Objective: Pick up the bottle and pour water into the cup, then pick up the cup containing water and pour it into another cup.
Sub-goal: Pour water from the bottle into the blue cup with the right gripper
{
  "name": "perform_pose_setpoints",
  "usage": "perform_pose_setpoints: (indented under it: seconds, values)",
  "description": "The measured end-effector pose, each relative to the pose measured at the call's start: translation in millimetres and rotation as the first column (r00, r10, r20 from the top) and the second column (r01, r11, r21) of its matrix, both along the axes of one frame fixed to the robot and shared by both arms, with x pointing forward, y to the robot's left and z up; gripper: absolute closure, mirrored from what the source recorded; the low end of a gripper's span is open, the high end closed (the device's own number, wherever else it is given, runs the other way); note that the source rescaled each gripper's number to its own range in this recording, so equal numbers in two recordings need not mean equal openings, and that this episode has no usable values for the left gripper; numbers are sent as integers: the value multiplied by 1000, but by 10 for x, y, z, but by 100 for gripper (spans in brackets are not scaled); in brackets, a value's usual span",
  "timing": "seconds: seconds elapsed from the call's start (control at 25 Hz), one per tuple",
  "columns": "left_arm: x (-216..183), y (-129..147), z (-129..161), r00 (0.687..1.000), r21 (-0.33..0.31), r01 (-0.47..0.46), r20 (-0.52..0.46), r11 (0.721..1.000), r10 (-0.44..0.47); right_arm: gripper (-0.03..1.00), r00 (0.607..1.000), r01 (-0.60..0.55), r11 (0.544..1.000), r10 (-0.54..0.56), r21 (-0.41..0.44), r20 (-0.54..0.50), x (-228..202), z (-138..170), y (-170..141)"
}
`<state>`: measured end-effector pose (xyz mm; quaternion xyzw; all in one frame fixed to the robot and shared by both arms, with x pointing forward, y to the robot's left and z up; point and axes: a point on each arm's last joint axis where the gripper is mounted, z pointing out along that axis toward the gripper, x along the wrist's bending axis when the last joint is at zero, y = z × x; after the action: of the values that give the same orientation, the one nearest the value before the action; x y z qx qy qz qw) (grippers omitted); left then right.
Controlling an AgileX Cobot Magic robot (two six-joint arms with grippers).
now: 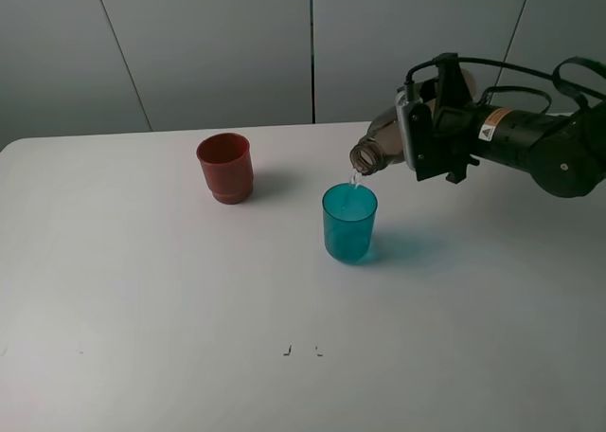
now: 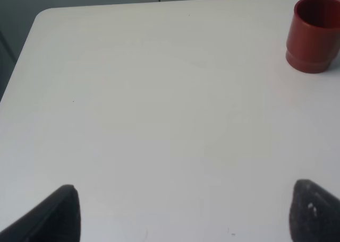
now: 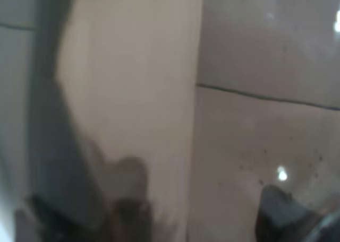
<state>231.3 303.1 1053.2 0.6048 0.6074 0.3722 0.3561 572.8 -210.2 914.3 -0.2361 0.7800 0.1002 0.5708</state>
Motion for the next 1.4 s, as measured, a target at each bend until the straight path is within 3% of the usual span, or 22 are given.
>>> perform_pose_setpoints:
  seconds: [1.4]
  values:
    - [0, 0, 0, 1000, 0, 0, 0, 1000, 0, 97, 998, -34, 996, 39, -88, 52, 2, 7, 2]
